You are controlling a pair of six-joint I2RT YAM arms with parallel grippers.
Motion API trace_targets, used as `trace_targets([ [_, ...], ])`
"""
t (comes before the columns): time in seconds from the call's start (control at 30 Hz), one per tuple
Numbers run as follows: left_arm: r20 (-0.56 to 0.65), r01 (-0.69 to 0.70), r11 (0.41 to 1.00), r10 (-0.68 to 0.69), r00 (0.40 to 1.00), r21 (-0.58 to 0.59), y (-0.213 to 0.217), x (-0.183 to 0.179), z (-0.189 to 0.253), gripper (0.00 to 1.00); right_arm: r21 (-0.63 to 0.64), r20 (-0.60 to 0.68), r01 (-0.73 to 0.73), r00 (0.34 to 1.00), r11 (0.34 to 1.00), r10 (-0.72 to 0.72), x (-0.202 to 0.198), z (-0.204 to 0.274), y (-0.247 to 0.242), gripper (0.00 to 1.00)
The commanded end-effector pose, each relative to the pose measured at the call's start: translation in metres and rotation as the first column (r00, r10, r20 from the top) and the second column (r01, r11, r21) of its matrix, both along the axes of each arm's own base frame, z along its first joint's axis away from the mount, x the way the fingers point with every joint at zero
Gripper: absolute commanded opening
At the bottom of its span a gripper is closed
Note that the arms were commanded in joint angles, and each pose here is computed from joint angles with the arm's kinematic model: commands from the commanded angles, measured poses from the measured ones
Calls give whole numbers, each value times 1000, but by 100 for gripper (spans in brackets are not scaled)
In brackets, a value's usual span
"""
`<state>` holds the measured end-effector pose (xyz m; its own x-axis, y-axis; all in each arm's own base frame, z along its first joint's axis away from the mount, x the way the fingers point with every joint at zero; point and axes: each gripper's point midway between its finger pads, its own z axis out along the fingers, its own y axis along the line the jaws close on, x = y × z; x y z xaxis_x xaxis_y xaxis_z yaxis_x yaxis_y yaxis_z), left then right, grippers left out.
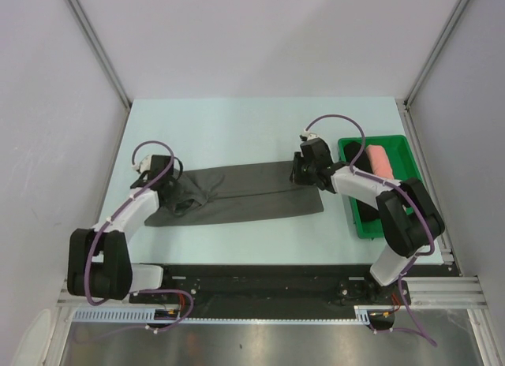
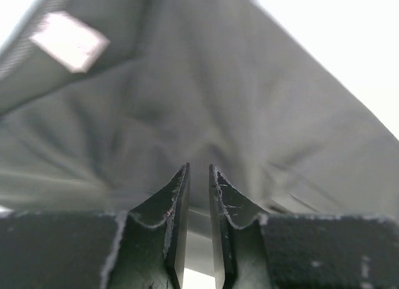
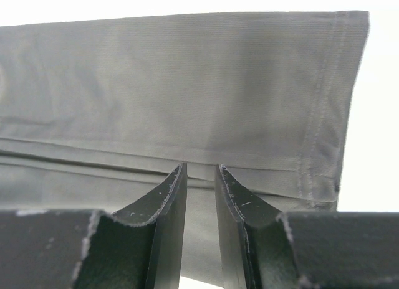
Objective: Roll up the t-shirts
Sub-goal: Fold the T-shirt at the center of the board.
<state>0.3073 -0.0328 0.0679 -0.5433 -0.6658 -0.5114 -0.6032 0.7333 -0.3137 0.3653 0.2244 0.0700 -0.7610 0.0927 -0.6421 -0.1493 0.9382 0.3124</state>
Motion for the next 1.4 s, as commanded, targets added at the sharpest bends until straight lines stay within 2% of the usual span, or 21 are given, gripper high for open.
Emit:
trace_targets([
  [0.0, -100, -175, 985, 172, 980, -15, 35, -19, -32, 23, 10, -3, 22, 1000, 1000, -22, 7, -2, -7, 29],
  [0.13, -119, -222, 975, 220, 968, 2, 56, -25, -38, 26, 10, -3, 37, 999, 999, -37, 7, -5, -14, 29],
  [0.23, -107, -220, 975, 220, 970, 15, 64, -22, -37, 39, 35, -9, 25, 1000, 999, -24, 5, -5, -13, 29],
  [0.27, -99, -204, 979, 205, 974, 21, 65, -19, -36, 49, 36, -8, 25, 1000, 999, -25, 6, -5, -13, 29],
  [0.37, -79, -165, 986, 164, 983, -1, 60, -9, -37, 53, 43, -8, 22, 1000, 999, -22, 6, -5, -13, 29],
  [0.6, -21, -120, 993, 120, 993, -11, 56, 5, -33, 46, 52, -1, 20, 1000, 998, -20, 7, -2, -12, 29],
  [0.7, -32, -118, 993, 118, 993, 8, 60, 8, -35, 41, 58, -3, 20, 1000, 998, -20, 8, -3, -11, 29],
  [0.97, -60, -111, 994, 111, 992, 14, 60, 12, -46, 39, 61, -4, 21, 1000, 998, -21, 8, -3, -11, 29],
  [1.27, -41, -108, 994, 109, 993, 23, 62, 17, -37, 26, 61, -2, 23, 1000, 998, -23, 8, -2, -12, 28],
  [1.37, -40, -124, 991, 126, 991, 40, 66, 14, -35, 17, 62, -7, 24, 1000, 998, -24, 8, -4, -12, 28],
])
